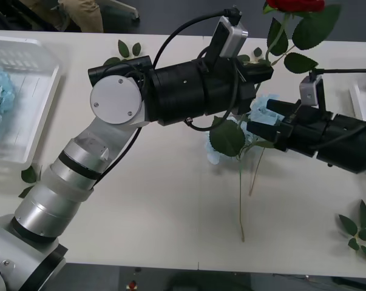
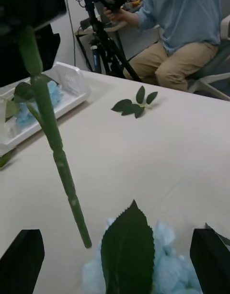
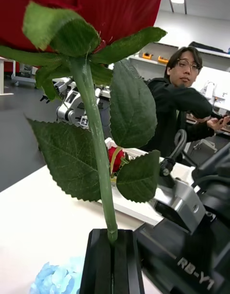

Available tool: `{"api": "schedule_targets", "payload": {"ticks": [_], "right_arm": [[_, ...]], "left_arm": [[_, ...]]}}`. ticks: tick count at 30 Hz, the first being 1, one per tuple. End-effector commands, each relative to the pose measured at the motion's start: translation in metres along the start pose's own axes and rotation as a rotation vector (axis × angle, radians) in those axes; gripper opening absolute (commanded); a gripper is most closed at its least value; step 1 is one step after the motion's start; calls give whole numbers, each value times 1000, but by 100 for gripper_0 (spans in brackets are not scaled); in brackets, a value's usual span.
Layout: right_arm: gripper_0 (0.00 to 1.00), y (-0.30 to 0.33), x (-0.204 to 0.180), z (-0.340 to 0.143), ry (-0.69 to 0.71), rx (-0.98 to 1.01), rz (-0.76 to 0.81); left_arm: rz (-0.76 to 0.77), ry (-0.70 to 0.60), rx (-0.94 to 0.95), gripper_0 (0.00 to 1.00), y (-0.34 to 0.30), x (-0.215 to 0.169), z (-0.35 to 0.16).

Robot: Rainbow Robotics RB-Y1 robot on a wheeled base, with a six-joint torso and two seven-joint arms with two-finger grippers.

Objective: Put the red flowers into the right box and the blue flowers into the left box

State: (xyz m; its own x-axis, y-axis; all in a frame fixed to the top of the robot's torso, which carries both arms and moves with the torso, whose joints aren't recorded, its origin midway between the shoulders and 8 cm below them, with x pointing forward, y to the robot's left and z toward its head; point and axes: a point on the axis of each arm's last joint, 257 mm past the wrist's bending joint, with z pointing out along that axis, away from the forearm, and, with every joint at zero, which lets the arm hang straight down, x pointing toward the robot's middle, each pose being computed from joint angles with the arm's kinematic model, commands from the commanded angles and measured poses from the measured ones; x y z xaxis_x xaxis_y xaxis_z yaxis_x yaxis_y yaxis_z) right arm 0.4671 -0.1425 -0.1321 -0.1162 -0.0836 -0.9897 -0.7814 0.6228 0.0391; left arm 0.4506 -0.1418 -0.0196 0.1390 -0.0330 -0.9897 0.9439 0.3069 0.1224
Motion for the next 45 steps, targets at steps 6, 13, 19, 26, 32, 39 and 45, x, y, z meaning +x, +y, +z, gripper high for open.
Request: {"api": "schedule_targets", "payload": {"ticks": [6,13,19,26,32,39,45], "right_arm": [[89,34,-8,21,-38,-81,-42],[90,48,11,33,1,-98,-63],[90,54,22,43,2,-80,-51],[89,56,23,47,-5,-70,-46],[90,52,12,47,-51,-51,-5],[90,44,7,39,-88,-27,31],[90,42,11,35,-92,-18,45]], "left_arm": [[39,-43,-3,0,-1,-23,-3],[39,-43,-3,0,-1,-23,-3],[39,-43,-3,0,-1,-23,-3],[39,-43,-3,0,-1,-23,-3],[39,-43,-3,0,-1,-23,-3],[39,-43,-3,0,-1,-23,-3],[39,-43,-3,0,-1,-23,-3]]}}
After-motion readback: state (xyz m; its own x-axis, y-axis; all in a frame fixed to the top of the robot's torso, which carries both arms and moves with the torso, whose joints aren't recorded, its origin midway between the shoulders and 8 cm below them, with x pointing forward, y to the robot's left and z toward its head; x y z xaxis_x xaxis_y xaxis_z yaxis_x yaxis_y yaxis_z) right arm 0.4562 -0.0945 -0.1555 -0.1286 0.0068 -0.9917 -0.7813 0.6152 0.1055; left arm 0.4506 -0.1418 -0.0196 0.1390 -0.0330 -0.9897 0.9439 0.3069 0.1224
